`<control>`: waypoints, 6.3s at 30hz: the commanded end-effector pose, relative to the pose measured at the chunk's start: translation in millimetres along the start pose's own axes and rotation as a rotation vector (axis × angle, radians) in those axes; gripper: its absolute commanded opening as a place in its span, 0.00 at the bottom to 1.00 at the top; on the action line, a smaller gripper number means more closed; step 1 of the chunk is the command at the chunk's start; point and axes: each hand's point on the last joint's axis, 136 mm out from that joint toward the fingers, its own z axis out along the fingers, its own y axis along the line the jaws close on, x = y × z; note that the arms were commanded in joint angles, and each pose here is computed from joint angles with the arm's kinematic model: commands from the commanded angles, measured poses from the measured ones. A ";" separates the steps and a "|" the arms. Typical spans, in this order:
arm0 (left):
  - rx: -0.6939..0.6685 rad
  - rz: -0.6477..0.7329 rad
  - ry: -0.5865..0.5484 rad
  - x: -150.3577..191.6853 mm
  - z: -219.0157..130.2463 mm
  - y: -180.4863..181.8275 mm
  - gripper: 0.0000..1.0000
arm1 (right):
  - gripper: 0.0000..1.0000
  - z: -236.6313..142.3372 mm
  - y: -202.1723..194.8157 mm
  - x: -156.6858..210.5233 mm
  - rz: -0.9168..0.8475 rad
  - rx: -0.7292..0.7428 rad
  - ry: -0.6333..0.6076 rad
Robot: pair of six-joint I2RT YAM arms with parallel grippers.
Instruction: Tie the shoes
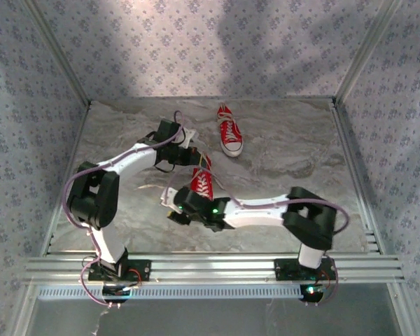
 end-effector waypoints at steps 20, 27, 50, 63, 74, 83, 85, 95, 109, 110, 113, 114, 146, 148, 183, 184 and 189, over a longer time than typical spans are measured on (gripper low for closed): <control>0.031 -0.001 0.094 1.9 -2.5 -1.2 0.00 | 0.53 131.6 -54.3 -8.8 0.100 0.074 0.155; 0.034 0.002 0.097 1.6 -1.9 -1.5 0.00 | 0.53 141.5 -54.1 14.2 0.191 0.012 0.209; 0.098 0.068 0.024 0.5 -10.2 -14.7 0.00 | 0.00 38.5 -1.9 -49.2 0.089 -0.090 0.006; 0.203 0.194 -0.078 -2.9 -28.6 -46.2 0.00 | 0.00 -52.2 -46.7 -62.3 0.406 -0.133 -0.264; 0.198 0.260 -0.091 11.1 -28.7 -47.9 0.00 | 0.00 -95.1 -104.6 -42.4 0.725 -0.021 -0.397; 0.161 0.232 -0.099 13.0 -23.7 -38.9 0.00 | 0.00 -123.0 -136.6 -17.0 0.848 0.164 -0.473; 0.158 0.227 -0.100 13.8 -23.1 -37.7 0.00 | 0.00 -126.1 -143.8 -9.2 0.887 0.202 -0.482; 0.151 0.192 -0.099 20.1 -18.7 -32.1 0.00 | 0.00 -143.7 -184.5 18.5 1.124 0.366 -0.531; 0.182 0.244 -0.122 26.0 -23.1 -37.9 0.00 | 0.00 -98.7 -220.0 29.4 1.196 0.274 -0.315; 0.194 0.261 -0.121 27.3 -24.0 -40.4 0.00 | 0.00 -94.2 -221.9 25.9 1.168 0.246 -0.303; 0.204 0.300 -0.119 30.9 -25.2 -42.8 0.00 | 0.00 -85.6 -229.8 15.4 1.106 0.198 -0.289; 0.206 0.321 -0.121 32.7 -25.2 -43.7 0.00 | 0.00 -81.8 -231.4 10.1 1.079 0.168 -0.283; 0.081 0.557 -0.149 48.9 -22.3 -41.3 0.00 | 0.16 11.8 -164.0 -33.1 0.713 -0.637 -0.006; 0.082 0.550 -0.151 50.0 -22.4 -41.1 0.00 | 0.24 11.2 -169.1 -33.7 0.713 -0.616 -0.011; 0.095 0.006 0.105 23.0 -9.1 -8.0 0.00 | 0.50 -36.8 -52.3 17.3 -0.191 0.074 0.038; 0.097 0.004 0.118 23.5 -8.0 -7.6 0.00 | 0.50 -30.2 -49.6 17.6 -0.239 0.071 0.075; 0.103 0.005 0.148 22.6 -3.6 -7.1 0.00 | 0.50 6.9 -43.0 14.6 -0.549 0.119 0.238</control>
